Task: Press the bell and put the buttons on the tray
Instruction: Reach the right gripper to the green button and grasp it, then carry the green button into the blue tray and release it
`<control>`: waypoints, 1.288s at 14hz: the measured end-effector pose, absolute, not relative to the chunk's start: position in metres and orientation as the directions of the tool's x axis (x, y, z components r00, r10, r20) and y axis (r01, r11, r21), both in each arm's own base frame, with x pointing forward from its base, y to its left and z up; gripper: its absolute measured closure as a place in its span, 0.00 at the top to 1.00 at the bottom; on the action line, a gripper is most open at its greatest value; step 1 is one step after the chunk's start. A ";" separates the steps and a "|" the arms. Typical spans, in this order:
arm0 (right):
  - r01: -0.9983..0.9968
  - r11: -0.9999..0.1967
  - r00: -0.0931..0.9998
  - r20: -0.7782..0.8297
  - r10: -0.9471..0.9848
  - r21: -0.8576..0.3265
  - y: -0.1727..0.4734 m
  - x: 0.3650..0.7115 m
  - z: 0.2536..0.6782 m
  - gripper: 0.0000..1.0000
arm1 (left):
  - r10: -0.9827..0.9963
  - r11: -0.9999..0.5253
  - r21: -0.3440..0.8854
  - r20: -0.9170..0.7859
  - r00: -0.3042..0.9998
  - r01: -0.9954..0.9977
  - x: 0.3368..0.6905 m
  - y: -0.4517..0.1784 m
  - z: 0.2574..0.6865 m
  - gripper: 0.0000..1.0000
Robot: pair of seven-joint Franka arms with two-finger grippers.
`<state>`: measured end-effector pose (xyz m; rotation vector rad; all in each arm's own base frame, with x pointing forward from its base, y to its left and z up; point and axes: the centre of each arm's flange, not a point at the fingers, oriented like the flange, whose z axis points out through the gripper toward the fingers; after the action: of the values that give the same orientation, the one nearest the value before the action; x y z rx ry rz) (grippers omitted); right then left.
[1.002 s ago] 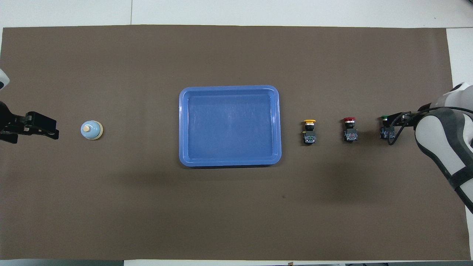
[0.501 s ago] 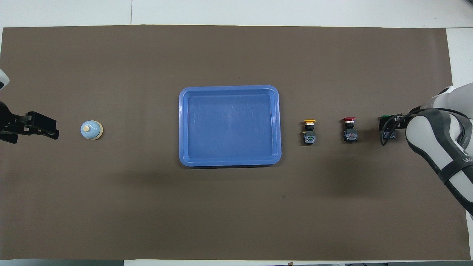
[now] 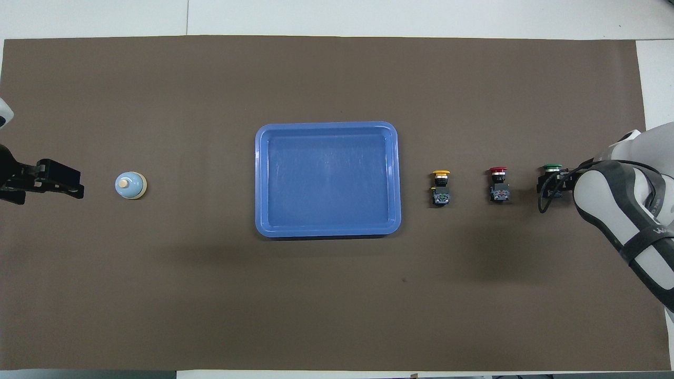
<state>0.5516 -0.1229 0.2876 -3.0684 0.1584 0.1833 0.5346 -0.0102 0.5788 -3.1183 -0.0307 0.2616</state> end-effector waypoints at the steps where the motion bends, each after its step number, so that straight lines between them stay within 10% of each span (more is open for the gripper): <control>1: -0.106 -0.993 0.988 -0.120 -0.098 -0.057 -0.123 0.552 0.289 0.41 | 0.021 -1.000 -0.014 -0.166 0.986 0.019 0.535 -0.010 0.579 1.00; 10: -0.005 -0.999 0.999 -0.032 -0.004 -0.044 0.074 0.601 0.396 0.41 | 0.021 -1.000 -0.014 -0.166 0.986 0.019 0.535 -0.010 0.579 1.00; 18: -0.052 -0.998 0.998 -0.046 -0.050 -0.044 0.285 0.594 0.368 0.41 | 0.021 -1.000 -0.014 -0.166 0.986 0.019 0.535 -0.010 0.579 1.00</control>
<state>0.5936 0.2847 0.3678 -3.0944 0.0791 0.0687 0.5346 -0.0102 0.5788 -3.1183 -0.0309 0.2616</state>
